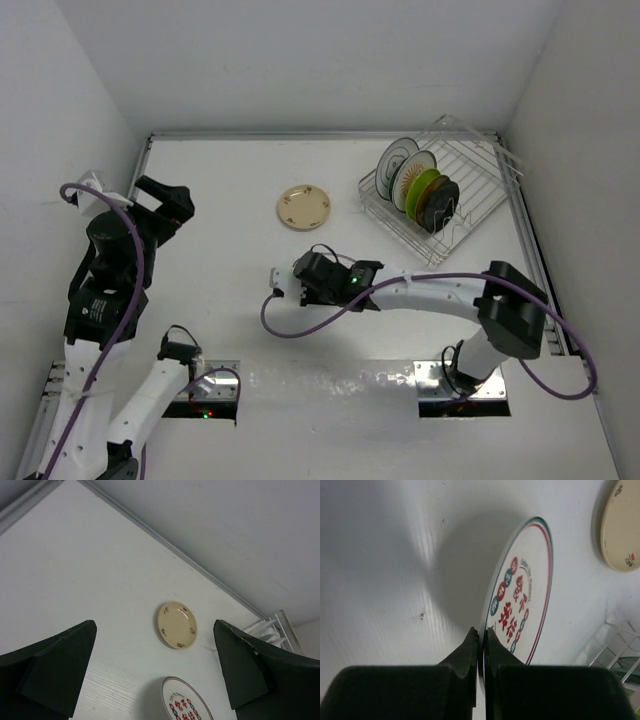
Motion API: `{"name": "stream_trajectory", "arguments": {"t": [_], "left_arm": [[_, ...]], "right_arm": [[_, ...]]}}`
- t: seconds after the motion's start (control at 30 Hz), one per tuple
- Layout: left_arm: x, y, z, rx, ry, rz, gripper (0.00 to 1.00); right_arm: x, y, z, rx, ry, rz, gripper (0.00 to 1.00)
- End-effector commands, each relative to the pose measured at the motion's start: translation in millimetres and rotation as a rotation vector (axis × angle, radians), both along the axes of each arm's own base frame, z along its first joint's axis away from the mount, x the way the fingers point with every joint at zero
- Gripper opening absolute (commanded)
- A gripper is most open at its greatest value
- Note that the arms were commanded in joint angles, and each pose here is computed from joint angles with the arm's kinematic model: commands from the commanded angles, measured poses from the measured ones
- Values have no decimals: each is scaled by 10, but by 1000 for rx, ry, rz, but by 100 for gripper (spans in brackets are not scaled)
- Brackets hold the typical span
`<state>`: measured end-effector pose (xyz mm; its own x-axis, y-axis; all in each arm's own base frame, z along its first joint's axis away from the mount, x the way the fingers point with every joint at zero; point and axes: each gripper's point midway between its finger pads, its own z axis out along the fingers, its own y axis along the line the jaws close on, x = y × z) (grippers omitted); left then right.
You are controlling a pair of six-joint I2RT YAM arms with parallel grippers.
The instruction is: Unload the plates from the dish rack
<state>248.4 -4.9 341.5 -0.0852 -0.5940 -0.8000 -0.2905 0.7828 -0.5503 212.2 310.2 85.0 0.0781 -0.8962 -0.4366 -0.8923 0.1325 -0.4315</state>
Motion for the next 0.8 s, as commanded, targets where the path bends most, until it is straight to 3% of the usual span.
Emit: {"name": "stream_trajectory", "arguments": {"t": [0.0,0.13,0.2,0.27,0.33,0.4,0.43,0.47,0.53,0.57,0.63,0.67,0.7,0.77], "left_arm": [[-21,228,-10,90,-14,96,100],[-11,330,-180,146,26,138,100],[8,359,-308,175,54,146,100],[16,393,-452,198,89,158,100],[20,426,-535,211,106,174,100],[26,444,-659,224,130,181,100],[29,449,-702,229,139,182,100],[31,450,-773,235,151,180,100],[39,429,-815,235,161,165,100],[35,422,-825,235,165,161,100],[36,391,-838,234,162,140,100],[27,384,-847,236,160,133,100],[29,357,-851,232,157,117,100],[36,318,-878,234,156,91,100]], "right_arm": [[107,356,25,144,-48,-15,0],[101,480,-166,143,-8,-19,0],[61,545,-228,155,25,-14,9],[-19,637,-276,191,79,0,29],[-41,698,-252,238,101,-18,56],[-50,718,-166,270,106,-29,71],[-49,726,-110,295,109,-49,90],[12,694,29,323,77,-86,99],[127,628,237,379,30,-189,99],[324,470,390,389,-67,-309,99],[606,164,735,485,-99,-555,99],[723,0,818,516,-89,-661,99],[1001,-344,912,617,-47,-884,99],[1165,-824,951,632,-6,-1096,99]]}}
